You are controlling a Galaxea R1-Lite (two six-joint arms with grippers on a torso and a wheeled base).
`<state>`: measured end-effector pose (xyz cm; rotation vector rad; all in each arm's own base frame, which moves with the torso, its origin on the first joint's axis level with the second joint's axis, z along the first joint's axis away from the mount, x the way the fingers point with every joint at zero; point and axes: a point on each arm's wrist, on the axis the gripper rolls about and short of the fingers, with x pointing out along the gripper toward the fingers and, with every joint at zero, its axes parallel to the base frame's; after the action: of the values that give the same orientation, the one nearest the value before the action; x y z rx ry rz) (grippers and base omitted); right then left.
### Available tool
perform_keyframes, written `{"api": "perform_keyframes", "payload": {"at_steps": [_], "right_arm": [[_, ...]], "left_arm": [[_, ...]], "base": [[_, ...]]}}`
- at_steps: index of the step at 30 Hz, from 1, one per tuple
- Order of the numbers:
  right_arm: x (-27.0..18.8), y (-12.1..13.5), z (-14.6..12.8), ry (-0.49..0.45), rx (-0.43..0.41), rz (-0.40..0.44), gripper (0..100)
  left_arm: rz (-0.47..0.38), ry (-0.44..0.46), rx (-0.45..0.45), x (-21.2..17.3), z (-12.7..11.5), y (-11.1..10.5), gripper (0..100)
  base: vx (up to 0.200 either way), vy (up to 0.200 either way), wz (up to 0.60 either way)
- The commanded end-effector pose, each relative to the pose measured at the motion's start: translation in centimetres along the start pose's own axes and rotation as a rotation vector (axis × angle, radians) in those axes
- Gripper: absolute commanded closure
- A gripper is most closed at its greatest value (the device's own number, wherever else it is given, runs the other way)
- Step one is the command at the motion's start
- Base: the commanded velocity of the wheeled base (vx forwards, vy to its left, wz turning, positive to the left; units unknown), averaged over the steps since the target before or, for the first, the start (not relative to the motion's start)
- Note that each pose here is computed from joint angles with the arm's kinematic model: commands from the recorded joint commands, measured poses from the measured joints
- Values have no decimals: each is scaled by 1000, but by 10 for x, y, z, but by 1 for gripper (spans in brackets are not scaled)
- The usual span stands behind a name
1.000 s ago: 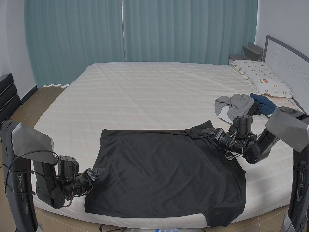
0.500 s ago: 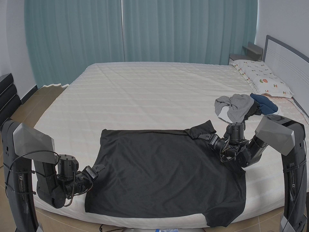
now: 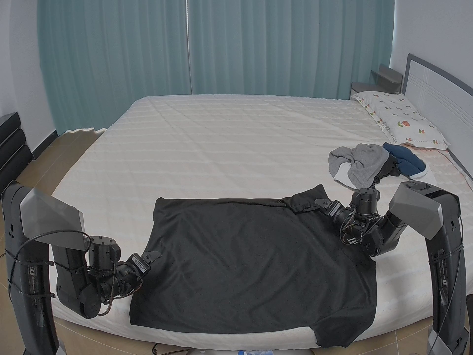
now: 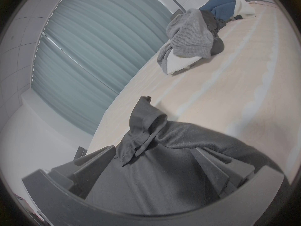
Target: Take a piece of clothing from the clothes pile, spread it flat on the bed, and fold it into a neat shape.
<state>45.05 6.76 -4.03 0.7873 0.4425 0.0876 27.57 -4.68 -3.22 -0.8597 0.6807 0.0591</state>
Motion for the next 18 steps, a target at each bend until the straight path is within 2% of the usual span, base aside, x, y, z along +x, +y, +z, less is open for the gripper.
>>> {"api": "perform_keyframes", "payload": {"at_steps": [1, 11, 18], "right_arm": [[1, -11, 14, -44, 11, -15, 0], [-1, -38, 39, -122, 37, -41, 0], [-3, -32, 45, -155, 50, -8, 0]], "left_arm": [[-1, -1, 1, 1, 0, 0, 0], [-1, -1, 1, 1, 0, 0, 0], [-3, -2, 2, 1, 0, 0, 0]], "base": [[0, 0, 0], [0, 0, 0], [0, 0, 0]]}}
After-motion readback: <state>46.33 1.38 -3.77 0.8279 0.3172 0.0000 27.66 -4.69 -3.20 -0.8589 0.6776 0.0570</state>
